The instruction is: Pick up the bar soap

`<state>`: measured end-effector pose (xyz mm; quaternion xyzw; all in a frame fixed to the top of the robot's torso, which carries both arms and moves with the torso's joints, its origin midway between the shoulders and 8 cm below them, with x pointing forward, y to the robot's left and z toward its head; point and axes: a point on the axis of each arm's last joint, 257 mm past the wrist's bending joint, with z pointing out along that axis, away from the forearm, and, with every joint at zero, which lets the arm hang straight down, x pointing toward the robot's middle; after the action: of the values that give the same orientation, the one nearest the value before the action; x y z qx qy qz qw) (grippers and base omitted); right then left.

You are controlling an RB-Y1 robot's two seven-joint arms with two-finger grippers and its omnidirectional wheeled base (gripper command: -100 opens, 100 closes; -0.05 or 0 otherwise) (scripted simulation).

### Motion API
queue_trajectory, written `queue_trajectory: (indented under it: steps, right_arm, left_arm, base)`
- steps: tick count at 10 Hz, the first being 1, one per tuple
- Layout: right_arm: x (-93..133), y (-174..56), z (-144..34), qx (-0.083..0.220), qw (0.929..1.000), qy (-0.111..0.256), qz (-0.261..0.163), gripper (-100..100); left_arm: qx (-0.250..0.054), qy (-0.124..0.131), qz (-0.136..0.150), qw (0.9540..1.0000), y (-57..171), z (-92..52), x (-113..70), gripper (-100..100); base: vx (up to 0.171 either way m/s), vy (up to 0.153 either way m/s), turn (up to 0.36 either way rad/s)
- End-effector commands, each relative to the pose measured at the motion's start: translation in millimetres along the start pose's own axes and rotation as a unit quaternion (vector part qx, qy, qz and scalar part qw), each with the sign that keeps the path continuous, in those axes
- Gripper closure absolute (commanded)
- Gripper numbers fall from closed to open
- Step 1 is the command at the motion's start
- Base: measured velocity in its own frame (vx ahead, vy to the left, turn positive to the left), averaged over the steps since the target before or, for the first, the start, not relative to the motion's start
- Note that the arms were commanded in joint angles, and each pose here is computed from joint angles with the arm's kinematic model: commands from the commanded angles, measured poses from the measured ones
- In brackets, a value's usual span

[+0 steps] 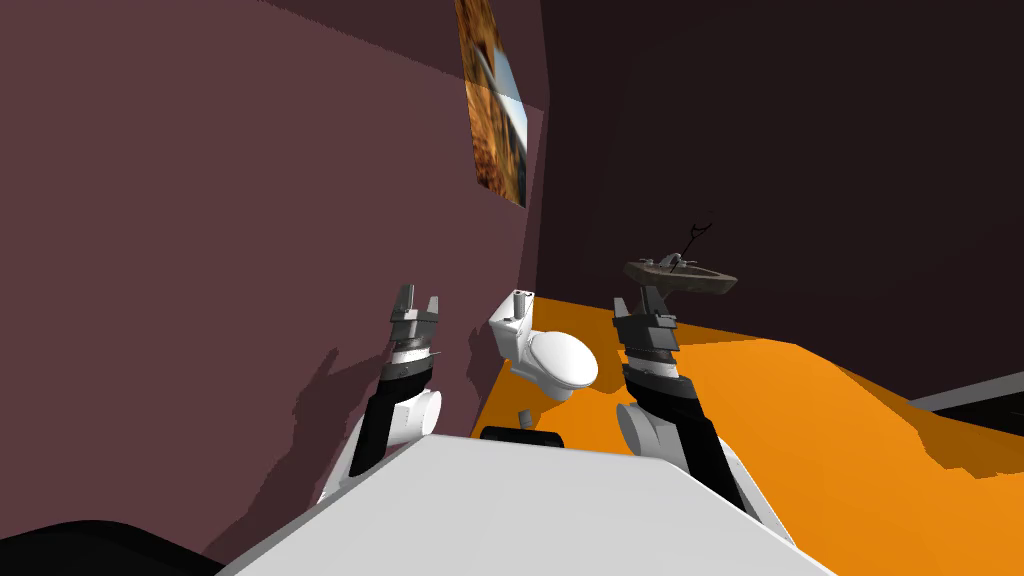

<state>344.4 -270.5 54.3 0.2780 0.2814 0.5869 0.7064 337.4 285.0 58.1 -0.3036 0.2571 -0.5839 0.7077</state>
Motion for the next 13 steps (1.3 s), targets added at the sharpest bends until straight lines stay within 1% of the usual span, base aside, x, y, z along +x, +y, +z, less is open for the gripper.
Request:
queue_trajectory:
  steps: [1, 4, 7, 8, 9, 10, 11, 12, 13]
  right_arm:
    - [0, 0, 0.0, 0.0, 1.0, 0.0, 0.0, 0]
    - [0, 0, 0.0, 0.0, 1.0, 0.0, 0.0, 0]
    - [0, 0, 0.0, 0.0, 1.0, 0.0, 0.0, 0]
    - [0, 0, 0.0, 0.0, 1.0, 0.0, 0.0, 0]
    - [0, 0, 0.0, 0.0, 1.0, 0.0, 0.0, 0]
    - [0, 0, 0.0, 0.0, 1.0, 0.0, 0.0, 0]
    - [0, 0, 0.0, 0.0, 1.0, 0.0, 0.0, 0]
    - [0, 0, 0.0, 0.0, 1.0, 0.0, 0.0, 0]
    - [0, 0, 0.0, 0.0, 1.0, 0.0, 0.0, 0]
  left_arm:
    - [-0.007, 0.019, 0.003, 0.9998, 5, 1.2, 6.4, -100]
    - [-0.036, 0.057, 0.002, 0.9977, 23, 4.7, 20.3, -100]
    - [-0.074, 0.082, -0.01, 0.9938, 46, 9.4, 32.9, -100]
    - [-0.081, 0.082, -0.01, 0.9933, 50, 8.9, 32.7, -100]
    - [-0.096, 0.088, -0.016, 0.9914, 59, 10.3, 36.8, -100]
    - [-0.099, 0.087, -0.015, 0.9911, 61, 10.0, 36.7, -100]
    - [-0.116, 0.092, -0.022, 0.9887, 71, 11.2, 40.8, -100]
    - [-0.119, 0.092, -0.022, 0.9884, 73, 10.9, 40.8, -100]
    - [-0.136, 0.096, -0.03, 0.9856, 83, 12.0, 45.1, -100]
  base:
    - [0.002, -0.008, 0.002]
    - [0.011, -0.022, 0.004]
    - [0.021, -0.035, 0.005]
    - [0.021, -0.03, 0.001]
    - [0.022, -0.029, 0.003]
    - [0.015, -0.02, 0.001]
    - [0.015, -0.022, 0.003]
    - [0.011, -0.018, 0.002]
    - [0.015, -0.018, 0.002]
